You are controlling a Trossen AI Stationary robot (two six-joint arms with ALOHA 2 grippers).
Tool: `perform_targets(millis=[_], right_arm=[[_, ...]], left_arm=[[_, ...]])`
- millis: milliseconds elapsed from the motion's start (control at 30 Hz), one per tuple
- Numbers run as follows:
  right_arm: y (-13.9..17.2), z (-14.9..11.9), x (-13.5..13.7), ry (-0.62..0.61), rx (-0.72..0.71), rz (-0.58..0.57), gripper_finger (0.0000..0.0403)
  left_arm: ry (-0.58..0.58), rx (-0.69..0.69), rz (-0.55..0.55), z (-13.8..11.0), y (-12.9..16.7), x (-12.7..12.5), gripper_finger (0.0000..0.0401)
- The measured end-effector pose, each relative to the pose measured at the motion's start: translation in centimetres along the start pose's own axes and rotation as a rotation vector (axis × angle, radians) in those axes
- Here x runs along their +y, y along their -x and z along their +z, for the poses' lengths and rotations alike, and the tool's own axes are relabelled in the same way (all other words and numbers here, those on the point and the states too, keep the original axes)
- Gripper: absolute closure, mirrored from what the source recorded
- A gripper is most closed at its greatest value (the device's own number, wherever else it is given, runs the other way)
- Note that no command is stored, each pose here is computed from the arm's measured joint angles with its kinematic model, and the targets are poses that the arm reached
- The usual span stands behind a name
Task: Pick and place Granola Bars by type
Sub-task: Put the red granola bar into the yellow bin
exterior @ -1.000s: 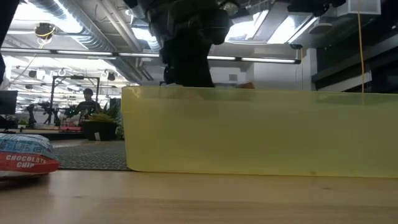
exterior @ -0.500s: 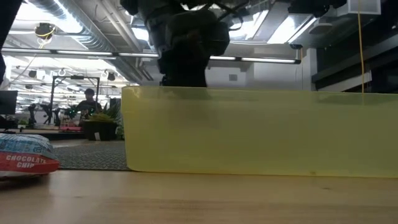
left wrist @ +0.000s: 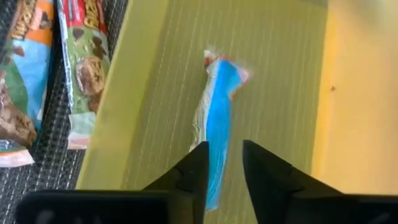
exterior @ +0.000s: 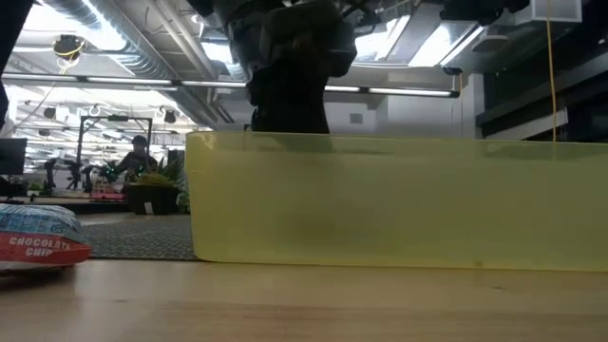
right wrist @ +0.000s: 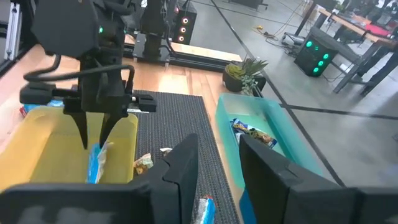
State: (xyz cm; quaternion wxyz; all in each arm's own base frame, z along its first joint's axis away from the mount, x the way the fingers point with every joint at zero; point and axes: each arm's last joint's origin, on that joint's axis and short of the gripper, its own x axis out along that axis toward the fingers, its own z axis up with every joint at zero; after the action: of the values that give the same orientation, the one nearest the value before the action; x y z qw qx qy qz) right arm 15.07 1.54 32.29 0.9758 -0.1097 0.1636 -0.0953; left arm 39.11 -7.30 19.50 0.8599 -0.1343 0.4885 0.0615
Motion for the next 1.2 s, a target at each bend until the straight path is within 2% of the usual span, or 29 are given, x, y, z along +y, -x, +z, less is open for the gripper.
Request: perform_targets(millis=[133,267,500,633,867,1033,1200], right_arm=[[0.0,0.0,0.0,0.025,0.0,0.001,0.0282],[0.0,0.0,0.0,0.033,0.0,0.001,0.0282],[0.0,-0.1,0.0,0.031,0.006,0.002,0.0282],[0.0,-0.1,0.0,0.009,0.005,0.002,0.0282],[0.0,-0.1,0.0,0.024,0.005,0.0,0.0282],[0.0,0.1,0.0,0.056,-0.01,-0.003,0.0282],[0.0,0.2,0.0,0.052,-0.017,-0.004,0.0282]], left_arm=[[0.002,-0.025,0.012,0.7,0.6,-0.2,0.0271],[0.009,-0.03,0.005,1.6,2.5,-0.9,0.0253],[-0.029,0.016,0.002,2.3,7.0,-3.6,0.0251],[-0.022,0.045,-0.002,1.7,9.0,-5.6,0.0256],[0.003,0.172,-0.033,-2.2,10.7,-9.6,0.0257],[-0.038,0.208,-0.056,-4.9,11.6,-12.3,0.0258],[-0.119,0.206,0.018,-7.0,12.4,-13.4,0.0254]])
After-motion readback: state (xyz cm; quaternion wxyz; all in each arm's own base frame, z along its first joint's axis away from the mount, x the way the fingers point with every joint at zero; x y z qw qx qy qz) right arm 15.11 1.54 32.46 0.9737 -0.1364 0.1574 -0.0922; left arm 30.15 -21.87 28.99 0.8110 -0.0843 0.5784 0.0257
